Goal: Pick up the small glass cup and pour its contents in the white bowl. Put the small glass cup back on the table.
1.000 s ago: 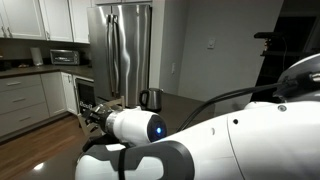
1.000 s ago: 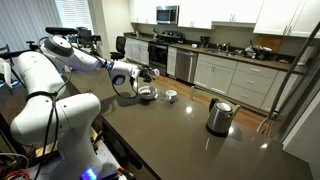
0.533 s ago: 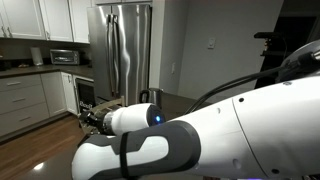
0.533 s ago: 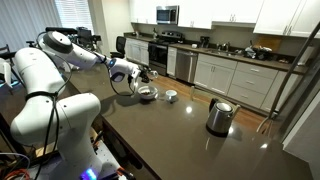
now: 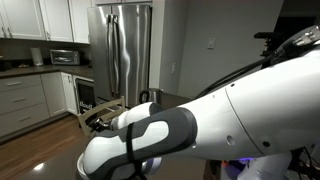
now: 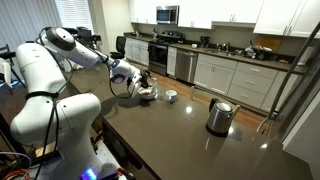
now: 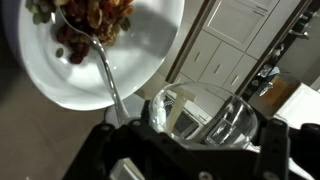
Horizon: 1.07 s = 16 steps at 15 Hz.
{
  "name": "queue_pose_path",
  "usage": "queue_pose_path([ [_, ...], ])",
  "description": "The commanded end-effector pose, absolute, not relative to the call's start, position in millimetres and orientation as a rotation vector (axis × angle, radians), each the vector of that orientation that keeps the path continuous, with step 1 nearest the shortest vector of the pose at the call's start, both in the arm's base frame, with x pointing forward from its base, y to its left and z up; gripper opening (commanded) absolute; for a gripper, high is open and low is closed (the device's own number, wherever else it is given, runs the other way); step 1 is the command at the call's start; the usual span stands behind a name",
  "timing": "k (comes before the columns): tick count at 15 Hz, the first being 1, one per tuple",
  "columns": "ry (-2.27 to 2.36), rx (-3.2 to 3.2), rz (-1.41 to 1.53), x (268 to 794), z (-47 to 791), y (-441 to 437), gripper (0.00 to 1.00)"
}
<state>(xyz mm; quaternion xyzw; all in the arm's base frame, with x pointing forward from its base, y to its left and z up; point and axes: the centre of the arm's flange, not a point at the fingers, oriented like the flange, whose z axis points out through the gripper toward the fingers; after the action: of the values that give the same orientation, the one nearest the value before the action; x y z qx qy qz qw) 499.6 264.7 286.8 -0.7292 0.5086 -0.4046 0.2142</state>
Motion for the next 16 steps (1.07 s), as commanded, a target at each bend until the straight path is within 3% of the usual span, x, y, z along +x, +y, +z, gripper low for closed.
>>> queue_pose_path([
  [1, 1.489, -1.988, -0.979, 503, 300, 266, 0.57],
  [16, 1.541, -1.867, -0.729, 503, 312, 265, 0.57],
])
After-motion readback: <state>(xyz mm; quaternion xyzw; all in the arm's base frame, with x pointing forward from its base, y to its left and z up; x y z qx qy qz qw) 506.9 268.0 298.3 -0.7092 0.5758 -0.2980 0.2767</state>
